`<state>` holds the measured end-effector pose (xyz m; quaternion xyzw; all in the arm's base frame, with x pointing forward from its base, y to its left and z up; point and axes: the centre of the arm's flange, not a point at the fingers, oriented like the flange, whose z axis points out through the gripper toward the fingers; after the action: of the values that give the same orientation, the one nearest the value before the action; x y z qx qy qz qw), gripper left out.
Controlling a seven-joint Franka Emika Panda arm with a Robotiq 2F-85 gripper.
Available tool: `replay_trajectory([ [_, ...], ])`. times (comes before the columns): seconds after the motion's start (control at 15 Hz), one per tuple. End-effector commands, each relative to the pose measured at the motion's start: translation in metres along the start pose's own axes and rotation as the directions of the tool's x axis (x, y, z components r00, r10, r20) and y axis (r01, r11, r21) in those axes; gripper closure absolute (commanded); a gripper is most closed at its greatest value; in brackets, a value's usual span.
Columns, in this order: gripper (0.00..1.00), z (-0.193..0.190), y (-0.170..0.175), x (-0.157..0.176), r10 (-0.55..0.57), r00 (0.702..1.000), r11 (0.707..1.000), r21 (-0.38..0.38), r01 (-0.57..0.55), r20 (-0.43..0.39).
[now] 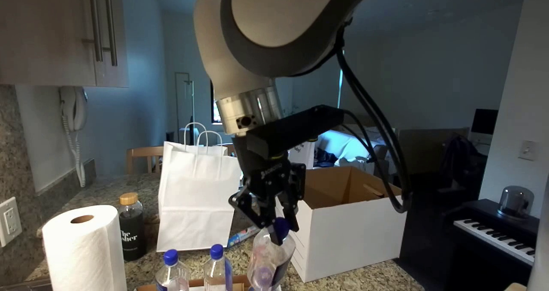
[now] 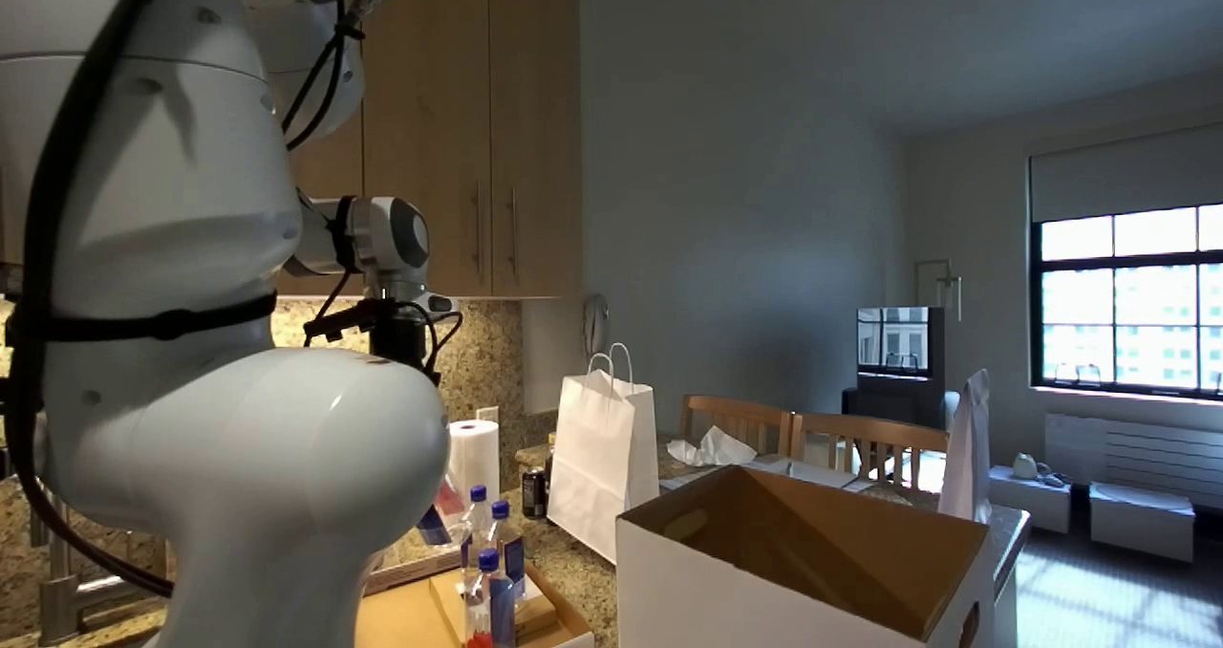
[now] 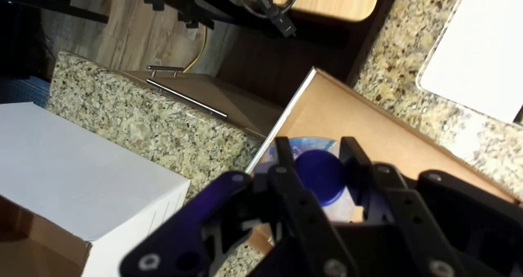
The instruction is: Pick the bottle in the box and put it on the table
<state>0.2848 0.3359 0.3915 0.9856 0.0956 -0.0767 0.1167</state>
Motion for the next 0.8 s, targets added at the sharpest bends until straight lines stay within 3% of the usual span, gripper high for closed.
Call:
replay_trajectory([
  [0.0,0.87,-0.007,-0.022,0.005,-0.16,0.985,0.986,0.055,0.157,0.059],
  [0.2,0.86,-0.022,-0.024,0.021,-0.211,0.976,0.957,0.217,0.194,0.061],
  [0.47,0.87,-0.029,-0.012,0.064,-0.106,0.988,0.917,0.395,0.053,0.114],
  [0.73,0.86,0.003,0.004,0.114,0.004,0.986,0.896,0.437,-0.078,0.167],
])
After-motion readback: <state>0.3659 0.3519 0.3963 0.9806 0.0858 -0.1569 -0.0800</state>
